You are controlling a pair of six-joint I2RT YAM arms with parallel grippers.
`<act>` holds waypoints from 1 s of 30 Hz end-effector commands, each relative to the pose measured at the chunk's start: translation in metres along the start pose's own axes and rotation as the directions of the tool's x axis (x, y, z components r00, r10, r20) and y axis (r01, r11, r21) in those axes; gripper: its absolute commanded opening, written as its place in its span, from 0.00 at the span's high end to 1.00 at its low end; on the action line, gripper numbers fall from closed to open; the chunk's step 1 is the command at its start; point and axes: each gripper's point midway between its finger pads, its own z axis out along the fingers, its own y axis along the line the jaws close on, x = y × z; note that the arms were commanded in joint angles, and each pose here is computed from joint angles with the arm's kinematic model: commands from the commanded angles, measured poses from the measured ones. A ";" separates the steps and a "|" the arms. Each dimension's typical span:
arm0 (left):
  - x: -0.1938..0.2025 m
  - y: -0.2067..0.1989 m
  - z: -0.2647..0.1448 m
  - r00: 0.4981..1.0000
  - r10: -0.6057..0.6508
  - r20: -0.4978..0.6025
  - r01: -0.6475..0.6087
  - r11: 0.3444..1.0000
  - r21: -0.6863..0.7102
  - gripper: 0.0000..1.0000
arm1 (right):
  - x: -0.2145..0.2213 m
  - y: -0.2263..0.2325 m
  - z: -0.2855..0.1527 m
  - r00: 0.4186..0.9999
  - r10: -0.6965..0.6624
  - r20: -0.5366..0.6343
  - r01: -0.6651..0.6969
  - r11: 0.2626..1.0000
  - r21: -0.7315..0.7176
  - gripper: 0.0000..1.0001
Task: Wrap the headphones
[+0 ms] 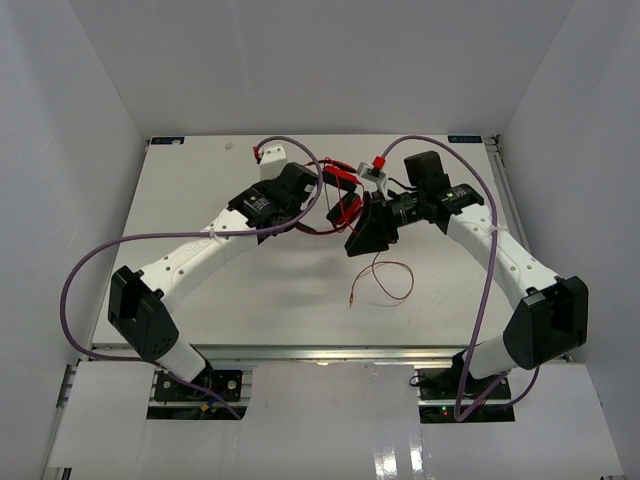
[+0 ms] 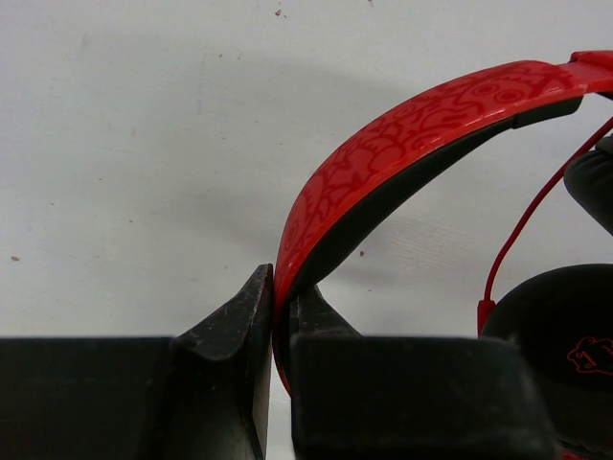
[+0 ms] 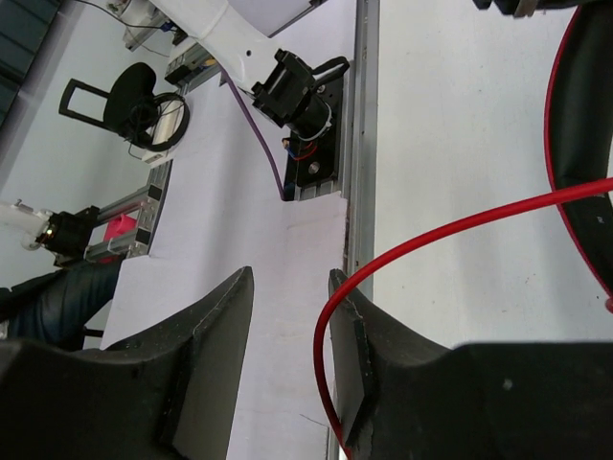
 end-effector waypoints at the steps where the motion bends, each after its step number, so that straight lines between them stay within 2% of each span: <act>1: -0.052 -0.034 -0.020 0.966 -0.249 0.068 0.239 0.963 0.126 1.00 | -0.006 0.007 -0.001 0.999 -0.049 0.007 0.049 0.999 0.002 0.57; 10: -0.070 -0.040 -0.020 0.909 -0.413 0.047 0.400 0.899 0.177 1.00 | 0.001 0.008 -0.001 0.999 -0.053 0.004 0.053 0.999 0.008 0.57; 19: -0.075 -0.034 -0.013 0.843 -0.536 -0.040 0.531 0.820 0.212 1.00 | 0.007 0.008 -0.002 0.996 -0.086 -0.001 0.086 0.995 0.043 0.58; 30: -0.093 -0.046 -0.026 0.777 -0.620 -0.106 0.620 0.725 0.300 1.00 | 0.018 -0.002 -0.002 0.994 -0.108 -0.028 0.111 0.988 0.112 0.62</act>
